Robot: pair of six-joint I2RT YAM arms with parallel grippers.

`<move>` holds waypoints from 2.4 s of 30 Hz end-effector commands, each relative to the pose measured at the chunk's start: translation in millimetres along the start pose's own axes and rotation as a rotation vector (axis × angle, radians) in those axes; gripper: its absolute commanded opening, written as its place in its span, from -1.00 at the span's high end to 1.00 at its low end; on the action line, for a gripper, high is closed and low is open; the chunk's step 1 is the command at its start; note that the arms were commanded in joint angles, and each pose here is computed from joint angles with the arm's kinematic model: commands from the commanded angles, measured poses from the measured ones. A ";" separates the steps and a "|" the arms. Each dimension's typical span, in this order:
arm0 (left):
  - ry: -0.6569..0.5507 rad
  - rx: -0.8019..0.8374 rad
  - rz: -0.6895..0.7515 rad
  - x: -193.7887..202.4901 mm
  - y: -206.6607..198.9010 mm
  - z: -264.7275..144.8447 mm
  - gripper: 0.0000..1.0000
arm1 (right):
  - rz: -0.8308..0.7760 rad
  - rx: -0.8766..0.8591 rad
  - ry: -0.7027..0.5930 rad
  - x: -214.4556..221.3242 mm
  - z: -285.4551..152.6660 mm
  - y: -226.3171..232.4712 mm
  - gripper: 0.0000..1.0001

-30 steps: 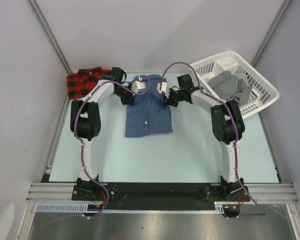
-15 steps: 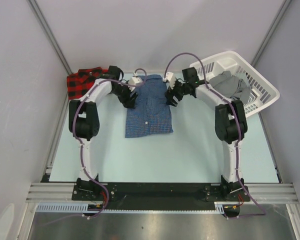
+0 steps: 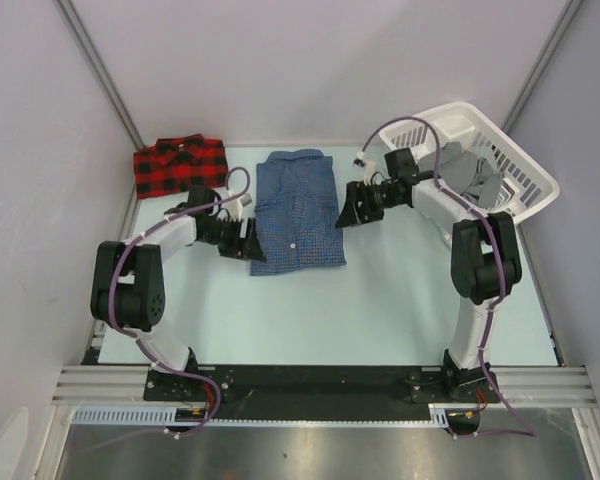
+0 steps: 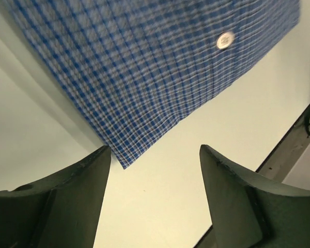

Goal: Fold and stack the long sleeve shirts
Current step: Fold the shirt

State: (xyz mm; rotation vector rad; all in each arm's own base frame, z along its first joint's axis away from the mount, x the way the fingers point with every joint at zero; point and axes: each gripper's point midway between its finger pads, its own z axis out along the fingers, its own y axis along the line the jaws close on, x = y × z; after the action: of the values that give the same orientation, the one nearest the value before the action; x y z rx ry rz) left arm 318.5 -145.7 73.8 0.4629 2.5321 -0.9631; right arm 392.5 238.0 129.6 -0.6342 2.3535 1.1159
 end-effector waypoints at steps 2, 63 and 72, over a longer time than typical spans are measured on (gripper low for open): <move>-0.067 -0.015 -0.126 -5.1 7.2 13.5 -0.45 | 0.213 -0.038 0.078 40.4 24.2 -3.8 -0.57; -0.102 -0.094 -0.137 17.0 15.6 -6.5 -0.11 | 0.118 0.095 0.167 45.2 23.0 -25.6 -0.40; -0.210 -0.165 -0.143 -44.9 49.9 8.9 -0.23 | 0.065 0.140 0.082 -5.3 58.1 -62.7 -0.40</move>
State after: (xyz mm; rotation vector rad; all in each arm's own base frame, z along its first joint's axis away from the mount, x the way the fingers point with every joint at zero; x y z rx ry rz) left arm 335.9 -125.8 48.0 0.1710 2.5578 -0.8412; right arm 421.3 241.7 73.6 -0.5614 2.5393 1.0039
